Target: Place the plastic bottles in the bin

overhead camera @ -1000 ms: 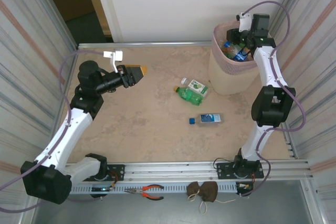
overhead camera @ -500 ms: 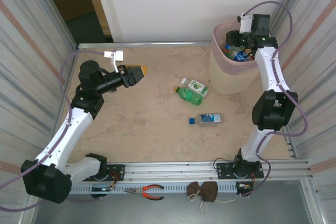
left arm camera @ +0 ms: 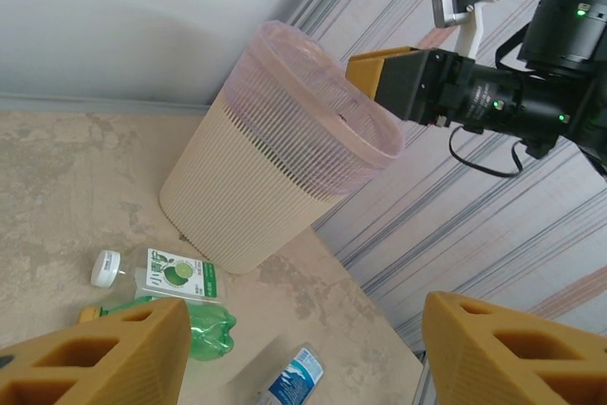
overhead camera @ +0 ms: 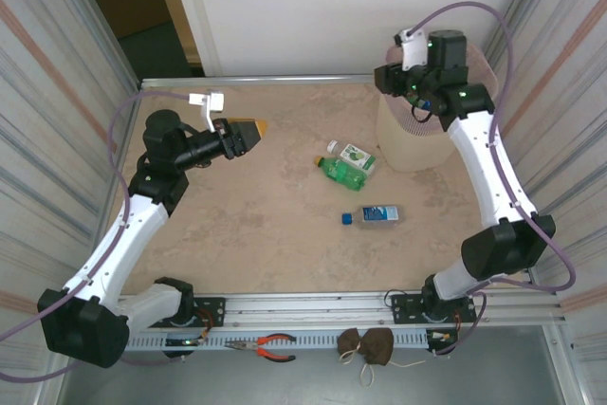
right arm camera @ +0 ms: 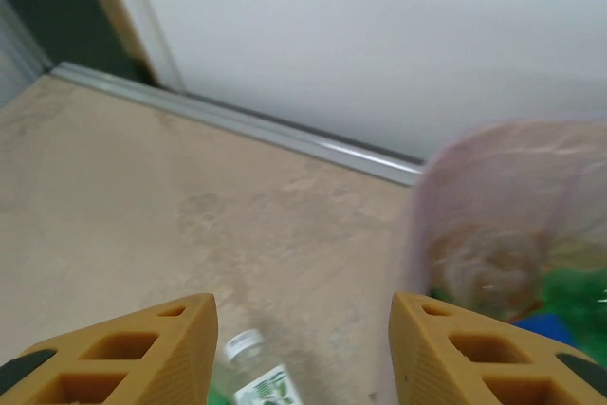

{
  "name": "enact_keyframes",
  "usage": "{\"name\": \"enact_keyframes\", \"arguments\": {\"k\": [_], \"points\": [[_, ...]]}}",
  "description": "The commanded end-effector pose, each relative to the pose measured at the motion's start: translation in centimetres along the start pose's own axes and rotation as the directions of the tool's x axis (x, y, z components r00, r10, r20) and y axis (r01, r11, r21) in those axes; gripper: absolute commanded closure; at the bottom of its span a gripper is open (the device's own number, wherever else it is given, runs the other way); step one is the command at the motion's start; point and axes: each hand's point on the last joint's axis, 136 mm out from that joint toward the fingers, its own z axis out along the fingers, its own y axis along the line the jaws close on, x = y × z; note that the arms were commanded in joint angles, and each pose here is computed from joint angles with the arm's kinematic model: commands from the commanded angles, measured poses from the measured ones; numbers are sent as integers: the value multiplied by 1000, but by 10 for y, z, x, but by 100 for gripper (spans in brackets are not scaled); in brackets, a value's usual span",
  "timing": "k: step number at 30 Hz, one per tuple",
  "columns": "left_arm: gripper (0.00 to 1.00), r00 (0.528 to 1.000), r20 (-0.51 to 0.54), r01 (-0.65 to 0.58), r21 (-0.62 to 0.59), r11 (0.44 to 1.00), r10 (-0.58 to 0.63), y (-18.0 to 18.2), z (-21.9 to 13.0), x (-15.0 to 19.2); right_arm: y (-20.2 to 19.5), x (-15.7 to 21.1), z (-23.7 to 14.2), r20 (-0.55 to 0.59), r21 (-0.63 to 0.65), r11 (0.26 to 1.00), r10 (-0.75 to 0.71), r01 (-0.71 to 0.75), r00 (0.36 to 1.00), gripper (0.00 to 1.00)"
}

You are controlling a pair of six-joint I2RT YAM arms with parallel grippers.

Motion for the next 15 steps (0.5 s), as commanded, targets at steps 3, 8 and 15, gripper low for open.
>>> {"name": "enact_keyframes", "arguments": {"k": [3, 8, 15], "points": [[34, 999, -17, -37, -12, 999, 37, 0, -4, 8, 48, 32, 11, -99, -56, 998, -16, 10, 995, 51], [34, 999, -36, -36, -28, 999, 35, 5, -4, 14, 91, 74, 41, -244, -132, 984, -147, 117, 958, 52], [34, 999, -41, -34, -62, 998, 32, 9, -13, 19, 122, 141, 91, -455, -219, 943, -327, 252, 828, 51]]}}
